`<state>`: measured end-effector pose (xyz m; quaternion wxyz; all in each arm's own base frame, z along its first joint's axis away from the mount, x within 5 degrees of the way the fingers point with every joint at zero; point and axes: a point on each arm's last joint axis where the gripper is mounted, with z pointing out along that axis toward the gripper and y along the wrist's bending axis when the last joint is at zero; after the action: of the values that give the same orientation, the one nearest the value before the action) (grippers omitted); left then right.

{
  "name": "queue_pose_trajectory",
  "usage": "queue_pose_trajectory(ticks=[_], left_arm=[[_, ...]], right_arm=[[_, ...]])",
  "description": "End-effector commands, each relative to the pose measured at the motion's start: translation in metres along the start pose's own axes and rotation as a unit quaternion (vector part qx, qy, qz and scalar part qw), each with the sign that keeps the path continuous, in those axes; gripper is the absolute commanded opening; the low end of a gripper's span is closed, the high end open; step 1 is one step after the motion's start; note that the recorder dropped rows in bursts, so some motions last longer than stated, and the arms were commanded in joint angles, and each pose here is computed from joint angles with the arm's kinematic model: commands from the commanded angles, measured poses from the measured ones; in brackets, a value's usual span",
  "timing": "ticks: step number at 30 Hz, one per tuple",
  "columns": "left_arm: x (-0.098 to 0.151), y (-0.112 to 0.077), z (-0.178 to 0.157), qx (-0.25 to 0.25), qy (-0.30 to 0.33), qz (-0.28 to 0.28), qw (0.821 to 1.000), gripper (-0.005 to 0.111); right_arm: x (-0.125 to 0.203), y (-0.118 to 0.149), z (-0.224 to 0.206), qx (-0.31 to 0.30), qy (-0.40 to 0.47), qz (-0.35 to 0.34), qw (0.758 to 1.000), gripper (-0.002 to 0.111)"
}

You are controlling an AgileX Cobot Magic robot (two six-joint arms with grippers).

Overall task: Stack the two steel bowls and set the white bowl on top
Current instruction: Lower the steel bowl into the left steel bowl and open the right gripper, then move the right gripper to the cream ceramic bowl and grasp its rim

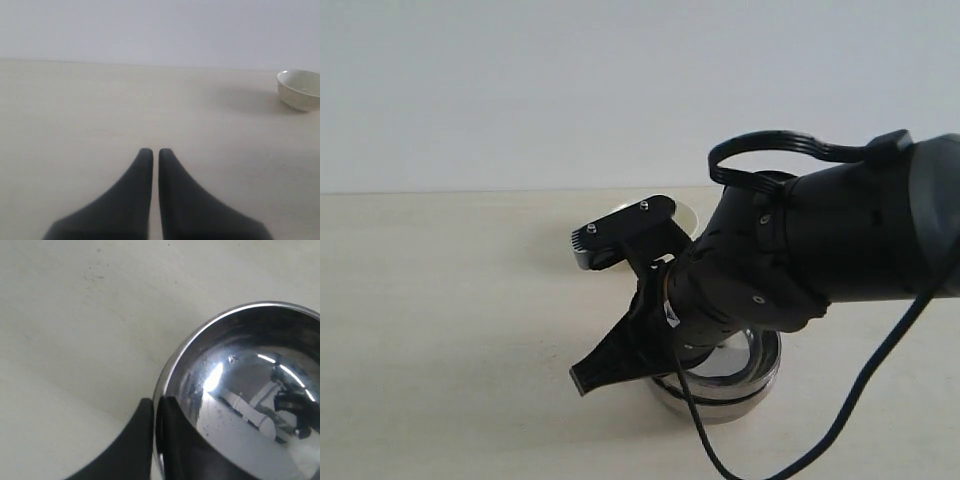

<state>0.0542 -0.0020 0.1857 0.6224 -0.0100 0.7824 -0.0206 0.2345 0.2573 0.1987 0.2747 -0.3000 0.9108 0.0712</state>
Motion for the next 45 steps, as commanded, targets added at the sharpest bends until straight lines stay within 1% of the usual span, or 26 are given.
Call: queue_pose_trajectory(ticks=[1, 5, 8, 12, 20, 25, 28, 30, 32, 34, 35, 36, 40, 42, 45], left_arm=[[0.000, 0.000, 0.000, 0.002, -0.004, -0.002, 1.000, 0.004], [0.000, 0.000, 0.000, 0.002, -0.004, -0.002, 1.000, 0.004], [0.000, 0.000, 0.000, 0.002, -0.004, -0.002, 1.000, 0.004], [0.000, 0.000, 0.000, 0.002, -0.004, -0.002, 1.000, 0.004], [0.000, 0.000, 0.000, 0.002, -0.004, -0.002, 1.000, 0.004], [0.000, 0.000, 0.000, 0.002, -0.004, -0.002, 1.000, 0.004], [0.000, 0.000, 0.000, 0.002, -0.004, -0.002, 1.000, 0.004], [0.000, 0.000, 0.000, 0.002, -0.004, -0.002, 1.000, 0.004], [0.000, 0.000, 0.000, 0.002, -0.004, -0.002, 1.000, 0.004], [0.000, 0.000, 0.000, 0.002, -0.004, -0.002, 1.000, 0.004], [0.000, 0.000, 0.000, 0.002, -0.004, -0.002, 1.000, 0.004], [0.000, 0.000, 0.000, 0.002, -0.004, -0.002, 1.000, 0.004], [0.000, 0.000, 0.000, 0.002, -0.004, -0.002, 1.000, 0.004], [0.000, 0.000, 0.000, 0.002, -0.004, -0.002, 1.000, 0.004], [0.000, 0.000, 0.000, 0.002, -0.004, -0.002, 1.000, 0.004]], right_arm=[[-0.004, -0.001, -0.004, -0.009, -0.023, 0.003, 1.000, 0.000], [-0.013, 0.000, -0.006, -0.012, -0.058, -0.023, 0.998, 0.000], [-0.014, 0.000, -0.005, -0.011, -0.065, -0.029, 0.997, 0.000], [-0.013, 0.000, -0.004, -0.006, -0.064, -0.035, 0.997, 0.000], [-0.004, 0.001, 0.022, -0.001, -0.032, -0.045, 0.999, 0.000], [-0.009, 0.002, 0.014, -0.008, -0.051, -0.041, 0.998, 0.000], [-0.016, 0.000, -0.002, -0.009, -0.076, -0.044, 0.996, 0.000], [-0.019, -0.003, -0.016, 0.000, -0.089, -0.053, 0.995, 0.000], [-0.020, -0.011, -0.028, 0.033, -0.086, -0.055, 0.994, 0.000], [-0.017, -0.026, -0.031, 0.108, -0.067, -0.031, 0.991, 0.000], [-0.014, -0.037, -0.028, 0.147, -0.054, 0.001, 0.988, 0.000], [-0.011, -0.048, -0.023, 0.164, -0.039, 0.020, 0.985, 0.000], [-0.001, -0.069, -0.003, 0.149, -0.031, 0.060, 0.987, 0.000], [0.005, -0.073, 0.003, 0.140, -0.028, 0.065, 0.988, 0.000], [0.008, -0.072, 0.007, 0.136, -0.026, 0.059, 0.989, 0.000]])
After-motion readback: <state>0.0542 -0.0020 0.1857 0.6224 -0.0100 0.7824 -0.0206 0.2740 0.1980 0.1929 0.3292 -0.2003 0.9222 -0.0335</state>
